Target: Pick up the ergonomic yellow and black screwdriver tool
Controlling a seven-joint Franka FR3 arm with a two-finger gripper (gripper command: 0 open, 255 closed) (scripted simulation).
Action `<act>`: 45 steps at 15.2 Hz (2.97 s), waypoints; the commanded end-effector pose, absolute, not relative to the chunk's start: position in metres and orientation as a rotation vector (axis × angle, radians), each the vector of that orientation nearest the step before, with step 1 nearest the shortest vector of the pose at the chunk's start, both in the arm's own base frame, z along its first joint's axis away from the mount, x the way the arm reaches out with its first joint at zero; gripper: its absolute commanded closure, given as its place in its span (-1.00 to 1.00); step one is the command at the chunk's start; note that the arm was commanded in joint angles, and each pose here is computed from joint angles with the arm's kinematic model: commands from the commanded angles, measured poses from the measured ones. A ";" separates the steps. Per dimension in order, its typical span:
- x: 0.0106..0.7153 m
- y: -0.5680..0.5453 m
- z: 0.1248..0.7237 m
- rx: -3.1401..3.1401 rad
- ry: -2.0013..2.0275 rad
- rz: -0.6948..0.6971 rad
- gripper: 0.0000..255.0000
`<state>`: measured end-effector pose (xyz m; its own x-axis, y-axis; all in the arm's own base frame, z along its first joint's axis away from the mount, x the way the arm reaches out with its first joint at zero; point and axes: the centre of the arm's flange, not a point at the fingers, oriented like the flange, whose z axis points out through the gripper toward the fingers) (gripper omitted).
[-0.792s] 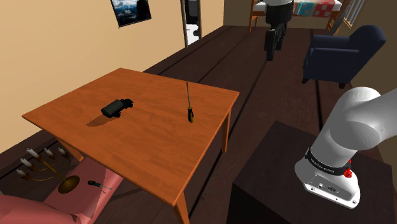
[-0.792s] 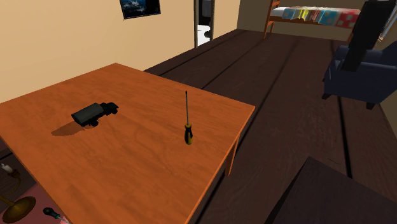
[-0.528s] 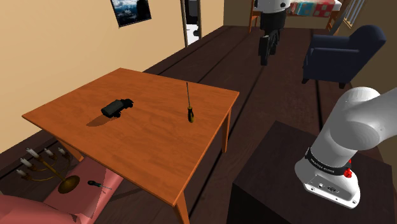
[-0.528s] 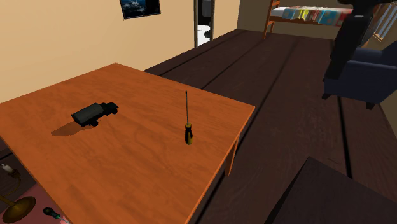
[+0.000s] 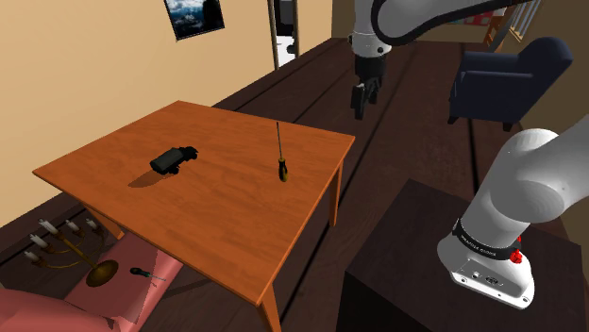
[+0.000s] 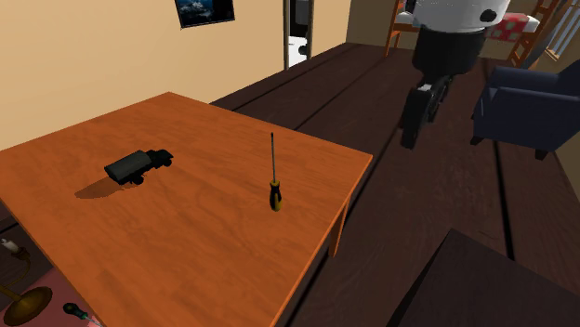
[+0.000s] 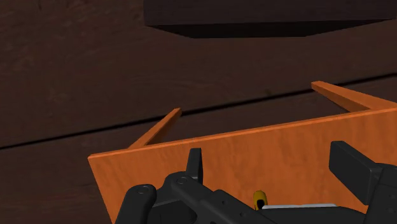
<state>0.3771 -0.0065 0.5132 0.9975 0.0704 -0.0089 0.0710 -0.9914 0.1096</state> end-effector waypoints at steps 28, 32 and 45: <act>0.634 0.046 0.270 3.006 0.129 0.376 -1.00; 0.648 0.049 0.249 3.003 0.130 0.396 -1.00; 0.649 0.049 0.220 3.003 0.130 0.395 1.00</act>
<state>0.6508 0.0501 0.2261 0.9584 0.0996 0.2675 0.0696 -0.9904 0.1192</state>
